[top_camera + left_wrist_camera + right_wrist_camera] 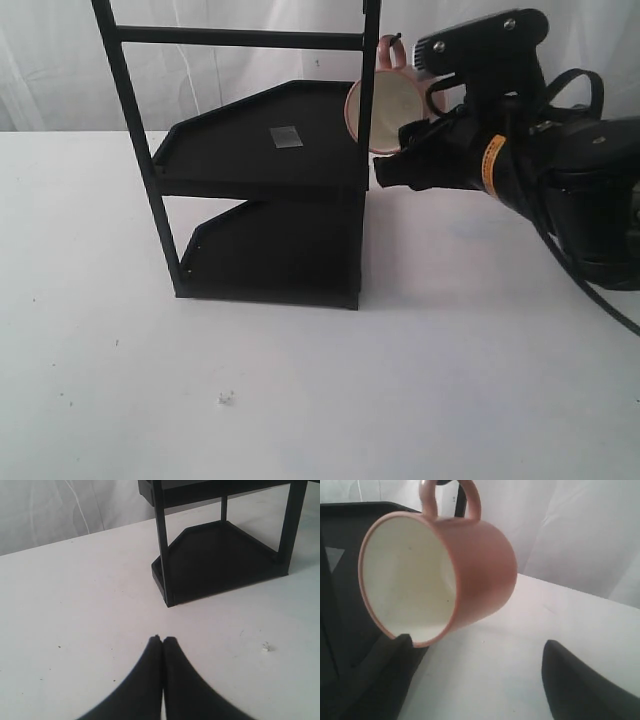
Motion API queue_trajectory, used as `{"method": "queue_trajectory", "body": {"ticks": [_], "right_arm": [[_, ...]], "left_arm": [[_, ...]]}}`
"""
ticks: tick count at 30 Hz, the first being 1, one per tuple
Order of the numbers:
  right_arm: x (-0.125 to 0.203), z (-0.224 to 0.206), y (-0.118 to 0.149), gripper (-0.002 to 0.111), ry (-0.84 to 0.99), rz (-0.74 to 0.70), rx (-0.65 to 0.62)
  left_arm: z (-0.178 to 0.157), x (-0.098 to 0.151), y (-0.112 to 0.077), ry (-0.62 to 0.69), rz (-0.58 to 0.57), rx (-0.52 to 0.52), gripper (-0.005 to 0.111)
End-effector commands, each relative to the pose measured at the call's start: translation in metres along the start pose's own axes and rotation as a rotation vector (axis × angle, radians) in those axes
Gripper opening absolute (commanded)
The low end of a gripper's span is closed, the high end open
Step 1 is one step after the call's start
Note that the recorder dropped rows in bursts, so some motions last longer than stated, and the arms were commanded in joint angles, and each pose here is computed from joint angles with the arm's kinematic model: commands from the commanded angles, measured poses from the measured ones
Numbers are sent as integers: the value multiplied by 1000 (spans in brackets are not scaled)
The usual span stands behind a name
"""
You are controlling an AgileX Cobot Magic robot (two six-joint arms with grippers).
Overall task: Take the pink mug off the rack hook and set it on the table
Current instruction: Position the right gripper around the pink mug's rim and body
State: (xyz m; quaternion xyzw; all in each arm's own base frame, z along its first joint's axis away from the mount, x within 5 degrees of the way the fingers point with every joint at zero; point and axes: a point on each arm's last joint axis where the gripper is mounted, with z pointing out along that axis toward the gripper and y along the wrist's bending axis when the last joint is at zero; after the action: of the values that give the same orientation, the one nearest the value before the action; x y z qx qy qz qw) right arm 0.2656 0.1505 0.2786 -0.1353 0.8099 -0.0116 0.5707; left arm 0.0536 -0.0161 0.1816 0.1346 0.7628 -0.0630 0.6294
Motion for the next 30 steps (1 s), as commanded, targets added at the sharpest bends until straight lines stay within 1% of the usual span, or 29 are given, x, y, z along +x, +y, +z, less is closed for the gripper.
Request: {"method": "queue_trajectory", "body": {"ticks": [1, 5, 8, 12, 17, 22, 24, 30], "right_arm": [[-3, -2, 0, 67, -14, -124, 0], [-3, -2, 0, 67, -15, -215, 8], [-7, -1, -2, 67, -27, -186, 27], [-13, 1, -3, 67, -41, -188, 60], [-19, 1, -2, 67, -54, -251, 55], [-21, 4, 3, 67, -56, -237, 10], [-22, 7, 4, 67, -53, -216, 22], [-19, 18, 6, 66, -34, -234, 61]], "left_arm": [[0, 2, 0, 4, -7, -2, 0], [0, 2, 0, 4, -7, -2, 0], [0, 2, 0, 4, -7, -2, 0], [0, 2, 0, 4, -7, -2, 0], [0, 2, 0, 4, -7, -2, 0], [0, 2, 0, 4, -7, -2, 0], [0, 2, 0, 4, -7, -2, 0], [0, 2, 0, 4, -7, -2, 0]]}}
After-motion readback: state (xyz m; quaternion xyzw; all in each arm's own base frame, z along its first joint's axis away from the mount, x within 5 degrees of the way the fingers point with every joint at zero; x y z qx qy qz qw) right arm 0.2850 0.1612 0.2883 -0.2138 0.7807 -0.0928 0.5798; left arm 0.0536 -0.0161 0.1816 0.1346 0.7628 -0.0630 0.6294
